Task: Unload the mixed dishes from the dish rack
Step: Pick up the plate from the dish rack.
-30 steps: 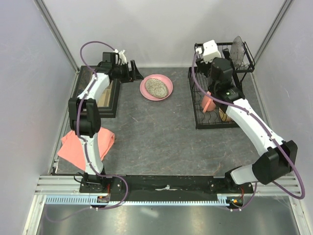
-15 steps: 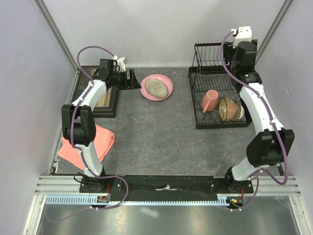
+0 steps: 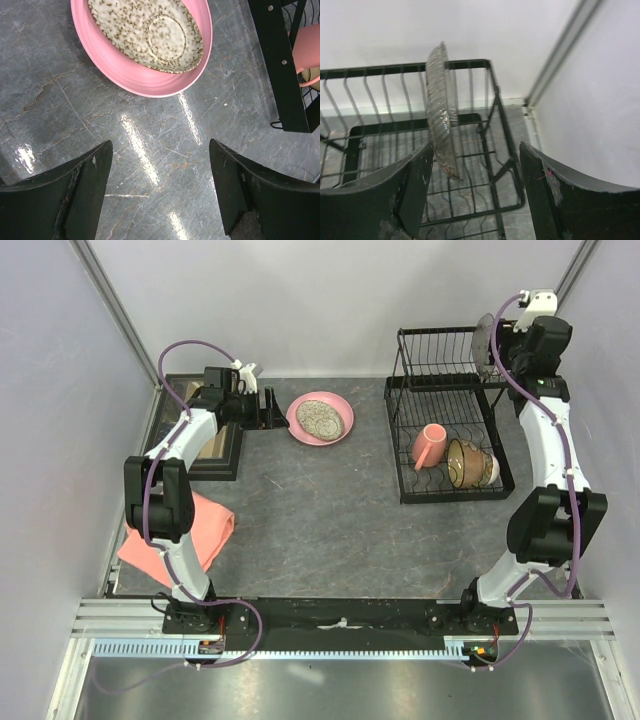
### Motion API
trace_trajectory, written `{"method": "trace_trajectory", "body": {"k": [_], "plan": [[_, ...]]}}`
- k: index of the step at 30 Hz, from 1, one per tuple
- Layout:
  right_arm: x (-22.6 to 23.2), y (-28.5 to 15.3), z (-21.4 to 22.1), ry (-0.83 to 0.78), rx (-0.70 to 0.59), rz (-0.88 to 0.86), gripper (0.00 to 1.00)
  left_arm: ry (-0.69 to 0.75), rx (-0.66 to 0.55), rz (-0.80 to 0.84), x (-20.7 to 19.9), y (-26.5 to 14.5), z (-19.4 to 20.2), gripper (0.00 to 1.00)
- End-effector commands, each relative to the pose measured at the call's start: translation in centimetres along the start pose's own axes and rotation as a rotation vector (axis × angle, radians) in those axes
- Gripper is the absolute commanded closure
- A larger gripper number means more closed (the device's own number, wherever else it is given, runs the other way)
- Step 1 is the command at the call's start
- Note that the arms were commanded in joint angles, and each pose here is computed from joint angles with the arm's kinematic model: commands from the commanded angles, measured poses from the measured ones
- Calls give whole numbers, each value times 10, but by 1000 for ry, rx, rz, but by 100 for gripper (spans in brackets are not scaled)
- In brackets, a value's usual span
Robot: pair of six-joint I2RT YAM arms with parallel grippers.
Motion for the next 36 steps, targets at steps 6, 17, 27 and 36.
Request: {"method": "trace_trajectory", "body": {"k": [6, 17, 27, 36], "plan": [[25, 8, -12, 49, -5, -230, 25, 66, -78, 27, -6, -11, -19, 16], [34, 22, -6, 70, 2, -325, 43, 61, -72, 40, -5, -7, -18, 17], [39, 30, -2, 65, -11, -392, 60, 68, -73, 40, -4, -8, -18, 17], [33, 31, -4, 67, -23, -403, 71, 46, -66, 61, -5, -4, -17, 17]]}}
Point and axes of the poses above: each gripper's point midway between its finger pads, its own y axis out along the fingers, its own x axis along the line the jaws close on, z = x × y, the point moved 2 cm from there along -y, back along the fingers, and after that the axes turned 12 degrees about y, right-handed, at the moved point
